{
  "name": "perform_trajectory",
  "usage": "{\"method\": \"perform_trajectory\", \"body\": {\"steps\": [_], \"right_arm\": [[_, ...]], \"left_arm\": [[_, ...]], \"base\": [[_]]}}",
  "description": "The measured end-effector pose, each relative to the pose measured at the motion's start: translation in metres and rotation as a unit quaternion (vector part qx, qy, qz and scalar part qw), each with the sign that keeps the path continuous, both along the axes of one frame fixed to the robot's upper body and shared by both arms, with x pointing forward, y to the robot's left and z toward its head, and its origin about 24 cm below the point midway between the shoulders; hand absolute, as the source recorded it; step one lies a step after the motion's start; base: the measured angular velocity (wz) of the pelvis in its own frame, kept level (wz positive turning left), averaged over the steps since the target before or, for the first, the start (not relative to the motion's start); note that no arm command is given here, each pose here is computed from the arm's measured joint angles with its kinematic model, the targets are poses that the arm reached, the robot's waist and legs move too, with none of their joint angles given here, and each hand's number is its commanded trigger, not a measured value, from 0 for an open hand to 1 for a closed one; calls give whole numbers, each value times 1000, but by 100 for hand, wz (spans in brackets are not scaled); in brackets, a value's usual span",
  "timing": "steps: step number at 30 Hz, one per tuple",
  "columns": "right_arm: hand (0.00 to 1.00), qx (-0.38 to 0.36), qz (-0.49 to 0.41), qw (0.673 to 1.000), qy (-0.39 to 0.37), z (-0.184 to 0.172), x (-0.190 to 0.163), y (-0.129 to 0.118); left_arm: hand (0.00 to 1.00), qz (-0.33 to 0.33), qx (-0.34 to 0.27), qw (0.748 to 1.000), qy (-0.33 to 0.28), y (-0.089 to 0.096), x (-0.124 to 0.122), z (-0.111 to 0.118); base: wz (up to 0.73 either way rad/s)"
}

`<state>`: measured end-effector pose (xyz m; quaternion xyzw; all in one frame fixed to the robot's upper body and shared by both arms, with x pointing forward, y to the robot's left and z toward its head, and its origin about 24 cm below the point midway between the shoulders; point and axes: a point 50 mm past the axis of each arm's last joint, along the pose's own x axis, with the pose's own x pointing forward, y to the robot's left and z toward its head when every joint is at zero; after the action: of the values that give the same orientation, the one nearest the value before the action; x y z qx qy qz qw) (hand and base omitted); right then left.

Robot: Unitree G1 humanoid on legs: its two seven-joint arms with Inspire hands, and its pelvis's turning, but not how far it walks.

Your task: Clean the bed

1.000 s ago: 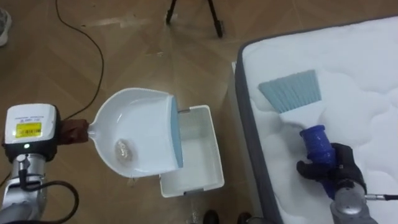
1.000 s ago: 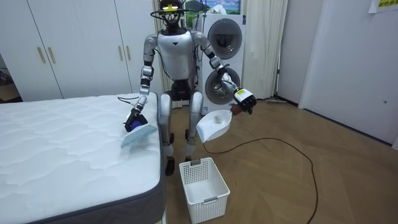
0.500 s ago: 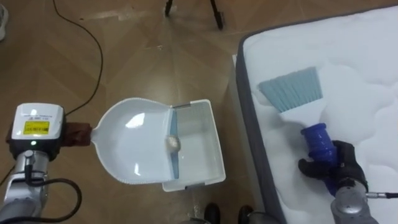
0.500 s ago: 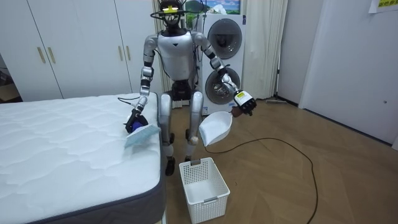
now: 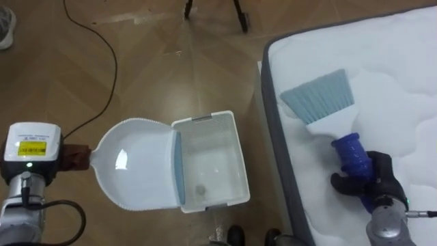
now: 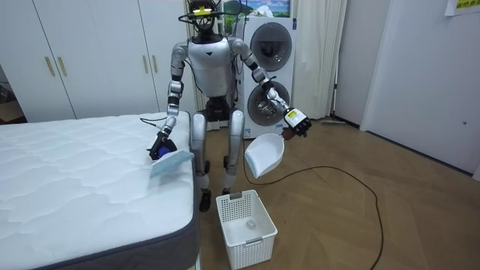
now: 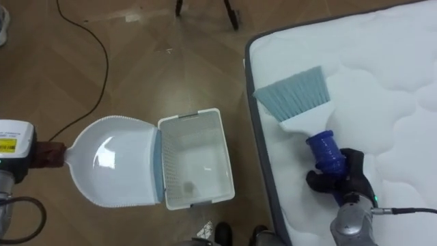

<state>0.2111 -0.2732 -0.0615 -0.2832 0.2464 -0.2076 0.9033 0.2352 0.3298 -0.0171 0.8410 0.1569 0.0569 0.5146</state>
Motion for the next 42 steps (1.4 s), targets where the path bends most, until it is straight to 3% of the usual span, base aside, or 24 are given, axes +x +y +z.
{"method": "perform_trajectory", "body": {"steps": [11, 19, 28, 33, 42], "right_arm": [[0, -1, 4, 1000, -9, 1, 1, 4], [0, -6, 9, 1000, -1, -3, -3, 7], [0, 29, 1, 999, 35, -17, -25, 6], [0, 51, -4, 998, 24, -15, -38, 9], [0, 71, -3, 997, 20, -13, -48, 12]], "left_arm": [[100, 4, 8, 1000, 4, 7, 0, 5], [100, -16, 23, 999, -30, 9, -2, 8], [100, -16, -35, 998, -40, -7, -8, -8], [100, -57, -74, 993, -67, -33, -13, -10], [100, -52, -146, 985, -73, -58, -26, -16]], "base": [[5], [2], [-5], [-11], [-17]]}}
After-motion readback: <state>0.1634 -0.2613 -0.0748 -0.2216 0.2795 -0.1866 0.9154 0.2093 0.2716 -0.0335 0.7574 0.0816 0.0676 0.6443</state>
